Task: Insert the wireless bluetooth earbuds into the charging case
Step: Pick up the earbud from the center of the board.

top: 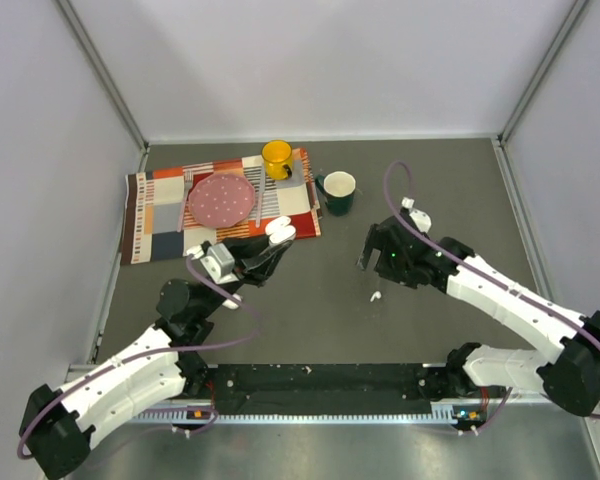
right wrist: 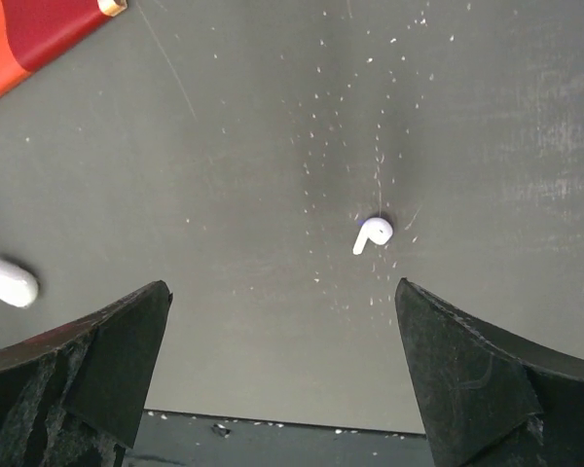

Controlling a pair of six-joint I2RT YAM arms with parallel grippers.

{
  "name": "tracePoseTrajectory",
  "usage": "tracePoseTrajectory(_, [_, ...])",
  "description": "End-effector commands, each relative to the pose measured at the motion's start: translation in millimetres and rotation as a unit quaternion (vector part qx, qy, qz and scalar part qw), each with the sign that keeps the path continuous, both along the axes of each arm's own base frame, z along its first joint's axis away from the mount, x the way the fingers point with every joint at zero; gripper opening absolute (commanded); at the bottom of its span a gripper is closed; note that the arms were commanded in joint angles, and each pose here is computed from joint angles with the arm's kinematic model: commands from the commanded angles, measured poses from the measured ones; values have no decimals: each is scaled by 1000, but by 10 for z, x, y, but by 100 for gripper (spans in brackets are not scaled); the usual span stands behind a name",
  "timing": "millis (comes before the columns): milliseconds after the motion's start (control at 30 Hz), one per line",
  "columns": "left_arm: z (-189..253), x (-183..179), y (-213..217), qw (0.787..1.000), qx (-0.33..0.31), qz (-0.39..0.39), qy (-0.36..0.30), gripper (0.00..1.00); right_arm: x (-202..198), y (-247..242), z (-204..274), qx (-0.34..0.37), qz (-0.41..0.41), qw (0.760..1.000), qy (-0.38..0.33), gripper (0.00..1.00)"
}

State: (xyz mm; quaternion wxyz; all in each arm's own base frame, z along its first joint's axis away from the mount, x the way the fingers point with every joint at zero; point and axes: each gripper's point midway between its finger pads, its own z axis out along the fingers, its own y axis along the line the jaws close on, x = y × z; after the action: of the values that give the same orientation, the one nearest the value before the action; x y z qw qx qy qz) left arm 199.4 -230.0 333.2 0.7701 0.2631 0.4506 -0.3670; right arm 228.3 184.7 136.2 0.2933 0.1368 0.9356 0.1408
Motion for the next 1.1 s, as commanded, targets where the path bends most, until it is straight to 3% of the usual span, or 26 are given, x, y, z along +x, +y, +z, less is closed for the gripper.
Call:
tracePoseTrajectory(0, [106,-28,85,1000,-17,12,-16,0,86,20,286,60,-72,995,-16,99])
tracePoseTrajectory(167, [96,-38,137,999,-23,20,-15,0,-10,31,-59,125,-154,978,72,96])
tracePoseTrajectory(200, [102,-45,148,999,-24,21,-17,0,-23,51,-116,125,-155,976,88,90])
tracePoseTrajectory(300, [97,-52,183,999,-23,28,-16,0,-30,-2,-188,112,-175,973,99,89])
tracePoseTrajectory(433, [78,-56,210,999,-22,33,-15,0,-81,-68,-321,118,-233,957,125,81])
tracePoseTrajectory(1067, [65,-38,279,998,-15,54,-23,0,-187,-220,-577,64,-263,949,161,67])
